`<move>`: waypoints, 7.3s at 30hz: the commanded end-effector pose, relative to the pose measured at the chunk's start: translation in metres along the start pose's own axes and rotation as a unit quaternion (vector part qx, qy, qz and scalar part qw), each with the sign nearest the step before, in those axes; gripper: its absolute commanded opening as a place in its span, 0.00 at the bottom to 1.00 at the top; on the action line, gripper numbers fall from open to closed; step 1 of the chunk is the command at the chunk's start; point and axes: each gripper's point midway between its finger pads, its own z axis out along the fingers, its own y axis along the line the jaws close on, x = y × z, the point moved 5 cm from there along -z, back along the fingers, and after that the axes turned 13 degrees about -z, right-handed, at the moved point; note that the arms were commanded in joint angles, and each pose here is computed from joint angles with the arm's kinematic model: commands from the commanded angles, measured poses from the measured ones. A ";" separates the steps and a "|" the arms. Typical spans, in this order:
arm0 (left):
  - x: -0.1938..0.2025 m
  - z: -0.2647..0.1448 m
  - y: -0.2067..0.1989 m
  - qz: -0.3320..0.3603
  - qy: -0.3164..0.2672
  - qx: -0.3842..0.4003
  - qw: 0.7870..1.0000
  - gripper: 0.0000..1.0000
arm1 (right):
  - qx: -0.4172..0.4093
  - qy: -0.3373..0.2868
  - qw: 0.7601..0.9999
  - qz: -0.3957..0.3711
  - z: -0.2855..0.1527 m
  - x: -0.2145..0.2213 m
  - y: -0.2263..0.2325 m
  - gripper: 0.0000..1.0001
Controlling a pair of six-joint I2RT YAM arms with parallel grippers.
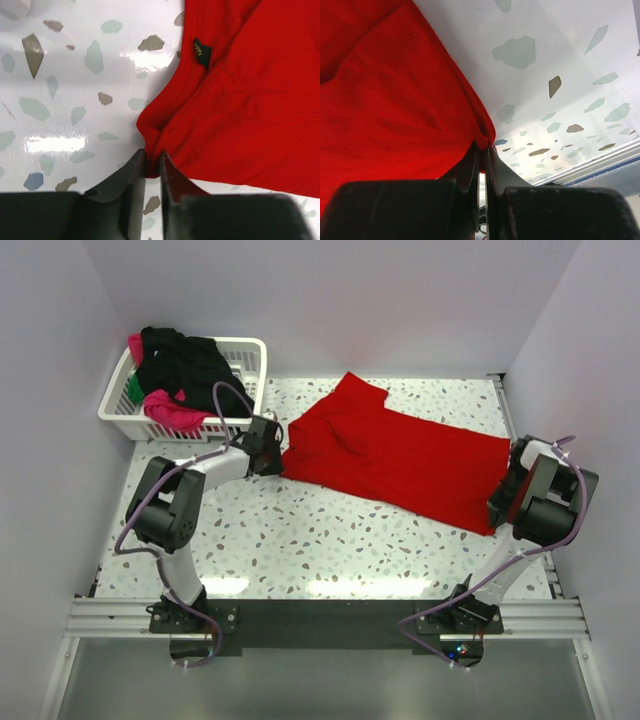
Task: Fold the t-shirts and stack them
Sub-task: Fold the tshirt
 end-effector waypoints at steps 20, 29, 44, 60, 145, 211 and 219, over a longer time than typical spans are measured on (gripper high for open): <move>-0.001 -0.045 0.041 0.009 -0.037 -0.074 0.996 0.00 | 0.053 -0.040 0.998 0.006 -0.019 -0.002 -0.019 0.00; 0.027 -0.070 0.063 -0.047 -0.009 -0.110 0.993 0.00 | 0.059 -0.043 0.997 0.009 -0.021 0.012 -0.021 0.00; 0.008 -0.123 0.058 -0.065 -0.031 -0.118 0.990 0.66 | 0.058 -0.063 0.996 0.025 -0.042 0.008 -0.024 0.76; -0.021 -0.074 -0.102 0.071 -0.003 0.115 0.991 0.67 | -0.111 -0.218 0.957 -0.156 -0.119 0.007 0.126 0.74; 0.079 -0.035 -0.008 -0.012 0.077 0.093 0.993 0.62 | -0.374 -0.253 0.829 -0.329 -0.121 0.028 0.362 0.00; 0.085 -0.033 -0.004 -0.018 0.086 0.085 0.992 0.62 | -0.371 -0.241 0.844 -0.303 -0.097 0.045 0.345 0.00; 0.085 -0.033 -0.004 -0.019 0.085 0.084 0.993 0.63 | -0.347 -0.236 0.858 -0.296 -0.089 0.046 0.337 0.00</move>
